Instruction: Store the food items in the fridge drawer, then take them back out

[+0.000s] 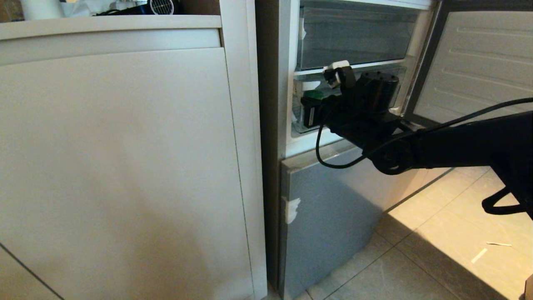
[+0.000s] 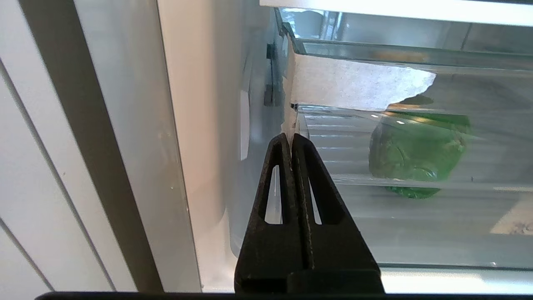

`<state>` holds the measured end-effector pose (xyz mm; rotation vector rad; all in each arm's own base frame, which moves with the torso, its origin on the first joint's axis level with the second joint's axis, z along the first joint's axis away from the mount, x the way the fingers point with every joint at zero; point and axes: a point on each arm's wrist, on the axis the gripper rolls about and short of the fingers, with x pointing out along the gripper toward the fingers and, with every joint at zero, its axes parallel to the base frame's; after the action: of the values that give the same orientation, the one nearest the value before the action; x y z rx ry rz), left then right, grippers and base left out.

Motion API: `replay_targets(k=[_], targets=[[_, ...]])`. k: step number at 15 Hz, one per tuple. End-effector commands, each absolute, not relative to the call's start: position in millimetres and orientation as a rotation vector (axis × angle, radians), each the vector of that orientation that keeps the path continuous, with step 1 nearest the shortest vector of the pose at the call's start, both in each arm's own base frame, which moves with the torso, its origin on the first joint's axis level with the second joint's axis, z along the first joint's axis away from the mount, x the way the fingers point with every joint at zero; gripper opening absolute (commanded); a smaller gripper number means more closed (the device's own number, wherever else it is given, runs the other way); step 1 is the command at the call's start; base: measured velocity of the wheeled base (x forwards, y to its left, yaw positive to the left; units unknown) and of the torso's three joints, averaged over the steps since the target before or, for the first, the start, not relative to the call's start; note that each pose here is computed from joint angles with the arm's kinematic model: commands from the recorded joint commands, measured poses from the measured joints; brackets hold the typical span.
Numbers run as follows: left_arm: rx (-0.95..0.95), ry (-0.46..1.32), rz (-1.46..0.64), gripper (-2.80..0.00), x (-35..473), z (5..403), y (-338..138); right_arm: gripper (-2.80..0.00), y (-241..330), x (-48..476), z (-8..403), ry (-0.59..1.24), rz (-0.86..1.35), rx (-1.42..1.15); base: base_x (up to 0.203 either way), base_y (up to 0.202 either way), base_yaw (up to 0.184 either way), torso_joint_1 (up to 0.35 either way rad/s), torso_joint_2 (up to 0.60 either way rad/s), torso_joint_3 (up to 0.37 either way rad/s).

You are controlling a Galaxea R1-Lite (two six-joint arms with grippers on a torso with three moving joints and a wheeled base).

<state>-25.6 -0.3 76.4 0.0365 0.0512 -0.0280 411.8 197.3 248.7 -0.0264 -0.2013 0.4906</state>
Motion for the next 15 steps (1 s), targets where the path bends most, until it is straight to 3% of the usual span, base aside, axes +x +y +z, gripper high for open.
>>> replay_targets(k=[1,15], targets=[[0.036,0.052,-0.029,-2.8,-26,76,0,-2.8,197,400,257,-0.208,0.493,-0.024,0.0,0.0,0.0,0.0,0.0,0.0],[0.036,0.052,-0.029,-2.8,-26,76,0,-2.8,170,266,276,-0.125,0.507,-0.027,0.0,0.0,0.0,0.0,0.0,0.0]])
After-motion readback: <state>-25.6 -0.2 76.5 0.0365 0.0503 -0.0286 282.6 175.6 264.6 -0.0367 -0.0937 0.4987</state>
